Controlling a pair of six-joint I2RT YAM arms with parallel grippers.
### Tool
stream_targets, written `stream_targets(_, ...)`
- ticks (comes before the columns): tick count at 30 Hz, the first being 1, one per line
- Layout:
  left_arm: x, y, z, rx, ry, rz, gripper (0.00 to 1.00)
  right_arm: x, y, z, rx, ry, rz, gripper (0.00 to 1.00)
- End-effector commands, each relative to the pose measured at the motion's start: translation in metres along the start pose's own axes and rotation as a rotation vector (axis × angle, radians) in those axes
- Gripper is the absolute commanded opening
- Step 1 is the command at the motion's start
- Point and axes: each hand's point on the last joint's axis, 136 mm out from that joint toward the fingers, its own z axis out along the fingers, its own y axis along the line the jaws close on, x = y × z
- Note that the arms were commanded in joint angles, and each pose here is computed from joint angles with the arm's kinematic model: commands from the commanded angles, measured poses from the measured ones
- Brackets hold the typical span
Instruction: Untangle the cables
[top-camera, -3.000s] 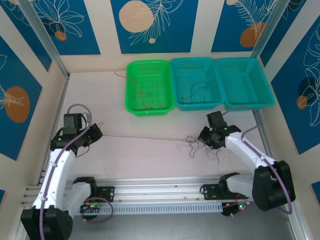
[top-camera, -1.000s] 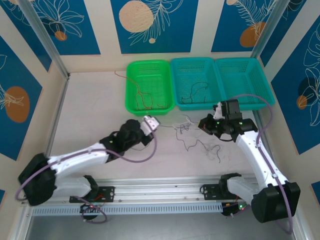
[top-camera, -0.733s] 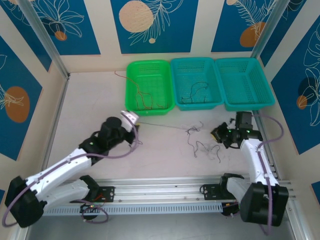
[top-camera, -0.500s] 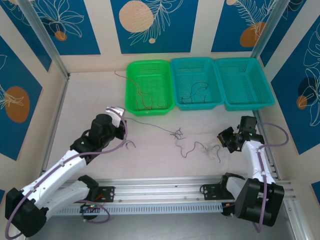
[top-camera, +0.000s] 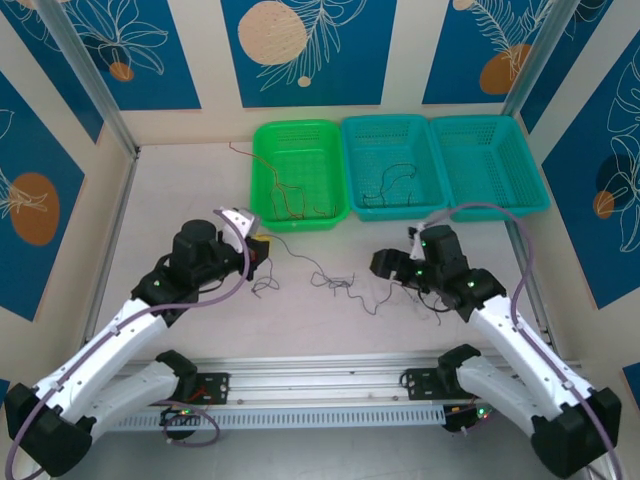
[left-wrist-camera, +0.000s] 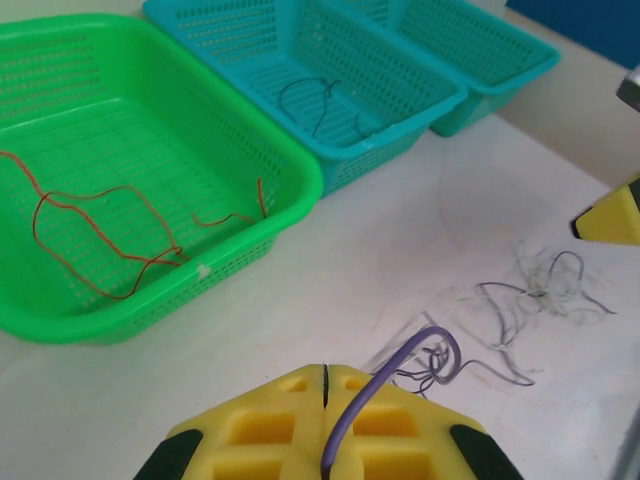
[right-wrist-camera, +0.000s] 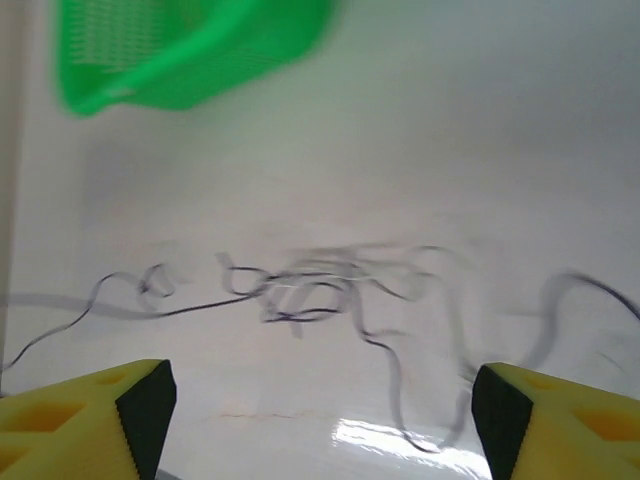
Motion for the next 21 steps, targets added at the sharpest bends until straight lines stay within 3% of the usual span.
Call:
stream_targets(1, -0.025, -0.015, -0.015, 0.062, -0.058, -0.005, 0.0, -0.006, 0.046, 0.022, -0.036, -0.08, -0.285, 0.8)
stream_targets(6, -0.037, -0.022, -0.024, 0.083, -0.076, -0.008, 0.0, 0.017, 0.085, 0.082, -0.04, -0.052, -0.582, 0.8)
stream_targets(12, -0.053, -0.032, -0.042, 0.11, -0.116, -0.002, 0.0, -0.006, 0.07, 0.131, 0.086, -0.188, -0.556, 0.77)
stream_targets(13, -0.057, -0.032, -0.047, 0.103, -0.127, -0.001, 0.0, -0.011, 0.062, 0.135, 0.139, -0.211, -0.537, 0.72)
stream_targets(17, -0.067, -0.035, -0.067, 0.083, -0.156, 0.014, 0.0, -0.011, 0.019, 0.147, 0.326, -0.239, -0.437, 0.37)
stream_targets(21, -0.078, -0.019, -0.094, -0.046, -0.201, 0.018, 0.0, 0.003, -0.043, 0.137, 0.509, -0.195, -0.24, 0.3)
